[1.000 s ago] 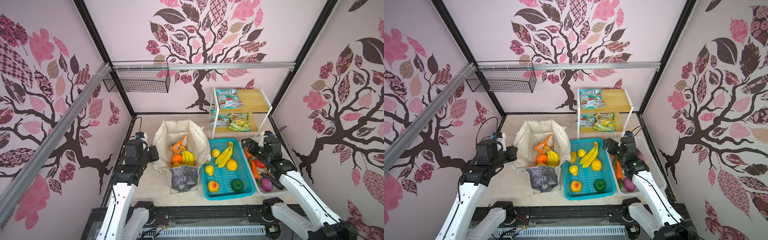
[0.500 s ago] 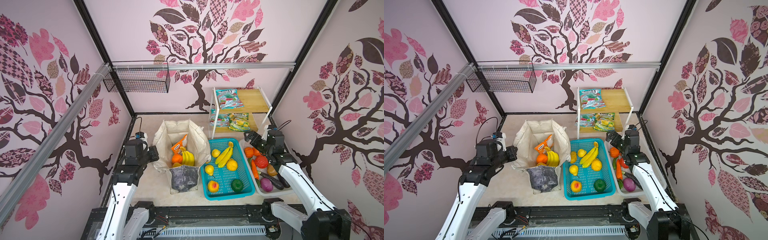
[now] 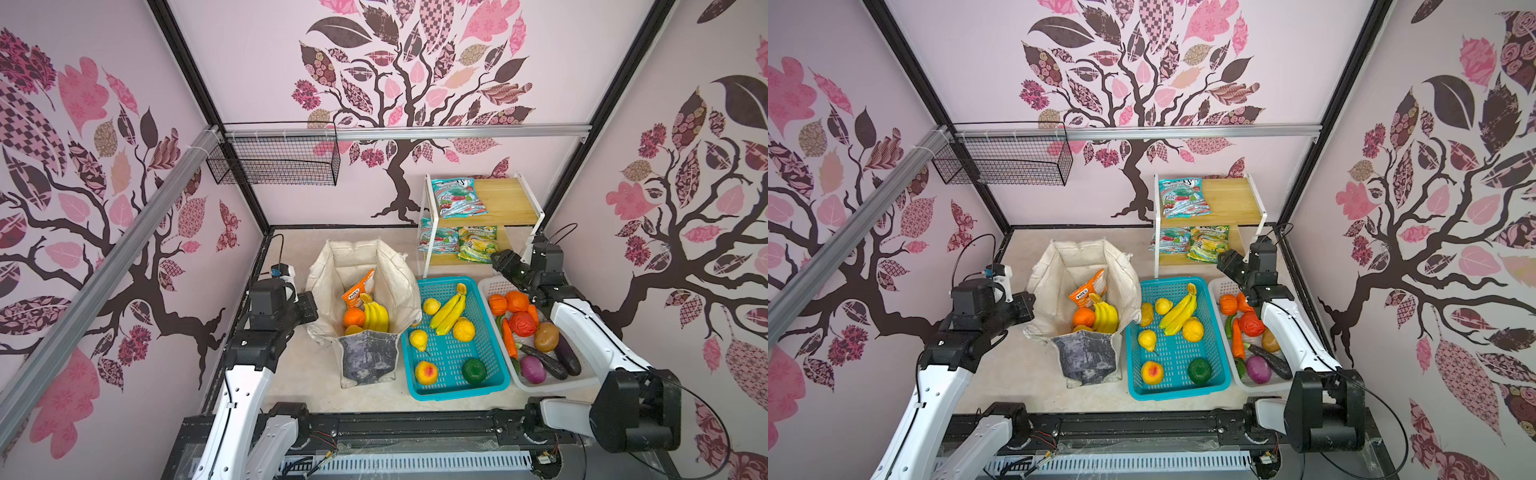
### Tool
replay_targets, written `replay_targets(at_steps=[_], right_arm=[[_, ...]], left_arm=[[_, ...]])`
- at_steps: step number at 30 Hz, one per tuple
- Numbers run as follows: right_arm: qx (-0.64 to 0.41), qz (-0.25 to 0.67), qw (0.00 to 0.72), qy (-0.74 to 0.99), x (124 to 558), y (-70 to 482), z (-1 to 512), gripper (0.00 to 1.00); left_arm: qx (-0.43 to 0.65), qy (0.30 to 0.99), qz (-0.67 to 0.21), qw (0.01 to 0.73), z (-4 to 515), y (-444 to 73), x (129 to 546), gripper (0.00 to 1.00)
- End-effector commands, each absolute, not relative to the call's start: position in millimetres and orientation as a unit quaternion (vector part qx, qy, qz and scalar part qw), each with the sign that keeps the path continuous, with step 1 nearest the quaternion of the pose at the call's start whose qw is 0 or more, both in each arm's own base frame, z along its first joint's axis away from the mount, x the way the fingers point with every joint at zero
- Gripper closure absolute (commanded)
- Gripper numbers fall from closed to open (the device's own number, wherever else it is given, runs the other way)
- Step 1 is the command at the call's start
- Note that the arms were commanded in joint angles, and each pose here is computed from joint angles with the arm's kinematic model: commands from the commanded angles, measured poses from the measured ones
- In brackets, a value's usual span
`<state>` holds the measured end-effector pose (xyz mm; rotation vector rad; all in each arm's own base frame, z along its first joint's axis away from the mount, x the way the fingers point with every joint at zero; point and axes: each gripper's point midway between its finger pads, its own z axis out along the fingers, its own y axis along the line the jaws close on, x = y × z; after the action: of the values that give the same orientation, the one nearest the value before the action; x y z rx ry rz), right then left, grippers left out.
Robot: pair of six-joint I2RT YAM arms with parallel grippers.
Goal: Place the food into the grocery bag and tie it
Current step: 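Reach the right gripper under the shelf and grasp the green SPRING TEA candy bag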
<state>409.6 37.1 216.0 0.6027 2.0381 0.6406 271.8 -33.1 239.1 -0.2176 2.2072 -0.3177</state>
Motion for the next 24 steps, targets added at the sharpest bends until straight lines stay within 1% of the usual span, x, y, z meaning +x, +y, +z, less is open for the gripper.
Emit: replay_targets(at_steps=[1, 7, 14, 20, 24], right_arm=[[0.231, 0.257, 0.453, 0.822, 424, 37, 223, 0.41], [0.23, 0.23, 0.456, 0.828, 429, 30, 214, 0.45], [0.231, 0.228, 0.453, 0.831, 436, 29, 207, 0.5], [0.25, 0.259, 0.476, 0.803, 433, 30, 213, 0.61], [0.275, 0.279, 0.493, 0.777, 430, 28, 215, 0.62]], left_arm=[[-0.079, 0.887, -0.13, 0.436, 234, -35, 274, 1.0], [-0.08, 0.887, -0.13, 0.435, 234, -34, 275, 1.0], [-0.081, 0.888, -0.13, 0.434, 233, -34, 275, 1.0], [-0.083, 0.887, -0.128, 0.436, 234, -32, 275, 1.0], [-0.083, 0.887, -0.128, 0.436, 233, -32, 275, 1.0]])
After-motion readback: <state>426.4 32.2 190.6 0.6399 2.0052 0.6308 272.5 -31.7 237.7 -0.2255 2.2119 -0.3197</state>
